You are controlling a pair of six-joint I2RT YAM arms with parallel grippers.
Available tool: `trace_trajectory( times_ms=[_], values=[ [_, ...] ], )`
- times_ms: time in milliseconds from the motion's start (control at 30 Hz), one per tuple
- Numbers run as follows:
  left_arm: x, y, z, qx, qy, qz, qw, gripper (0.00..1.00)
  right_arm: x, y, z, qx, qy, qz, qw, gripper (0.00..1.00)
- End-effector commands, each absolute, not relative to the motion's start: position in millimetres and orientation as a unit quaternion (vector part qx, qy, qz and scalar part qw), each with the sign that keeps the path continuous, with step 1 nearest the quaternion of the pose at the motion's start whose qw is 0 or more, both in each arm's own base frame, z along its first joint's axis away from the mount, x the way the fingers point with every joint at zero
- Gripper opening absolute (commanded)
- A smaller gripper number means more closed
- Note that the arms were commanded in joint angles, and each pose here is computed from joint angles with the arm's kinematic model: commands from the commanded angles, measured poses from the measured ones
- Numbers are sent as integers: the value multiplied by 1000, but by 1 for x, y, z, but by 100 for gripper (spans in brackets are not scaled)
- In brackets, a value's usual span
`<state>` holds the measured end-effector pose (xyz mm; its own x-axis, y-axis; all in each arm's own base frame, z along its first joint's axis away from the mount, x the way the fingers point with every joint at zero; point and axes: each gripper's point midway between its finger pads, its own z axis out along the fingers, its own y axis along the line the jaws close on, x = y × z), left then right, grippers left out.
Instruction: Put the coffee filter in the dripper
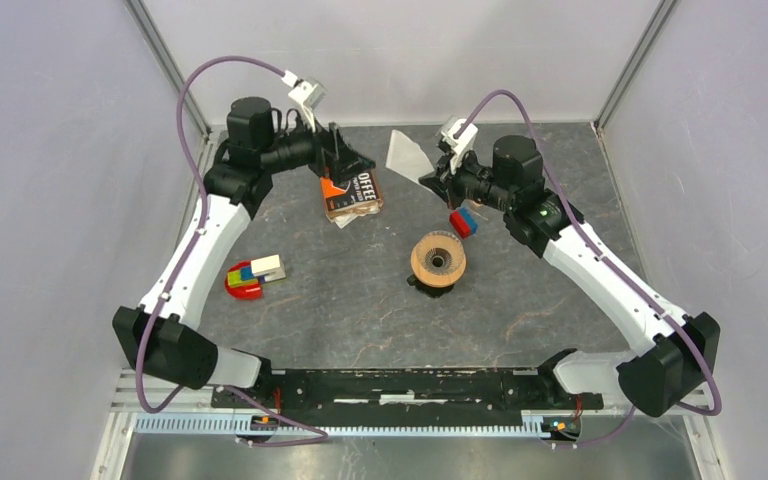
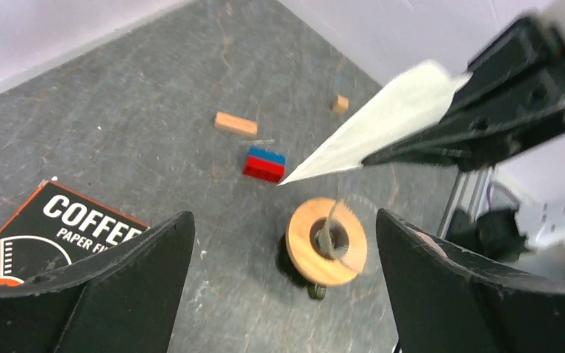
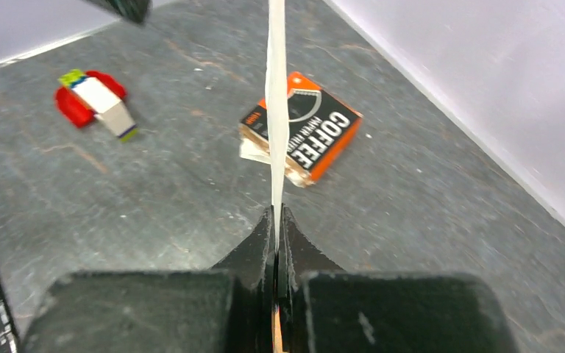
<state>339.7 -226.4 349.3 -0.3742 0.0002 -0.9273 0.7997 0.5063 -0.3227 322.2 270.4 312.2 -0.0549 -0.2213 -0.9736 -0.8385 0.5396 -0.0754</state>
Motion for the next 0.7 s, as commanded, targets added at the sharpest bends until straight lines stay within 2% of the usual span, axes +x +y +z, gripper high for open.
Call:
trace_trajectory(
  times_ms=[0, 133, 333, 667],
  values=[
    [358, -229, 393, 188, 733, -412, 508, 100, 349, 243, 335, -338, 691, 191, 610, 0],
    [371, -228, 393, 109, 765, -417, 479, 100, 363, 226, 333, -305, 710, 143, 619, 0],
    [374, -241, 398, 13, 776, -477, 414, 99, 371, 221, 337, -293, 714, 113, 626, 0],
    [376, -275, 393, -46, 773, -537, 333, 98, 370, 240, 323, -313, 716, 79, 619, 0]
  ],
)
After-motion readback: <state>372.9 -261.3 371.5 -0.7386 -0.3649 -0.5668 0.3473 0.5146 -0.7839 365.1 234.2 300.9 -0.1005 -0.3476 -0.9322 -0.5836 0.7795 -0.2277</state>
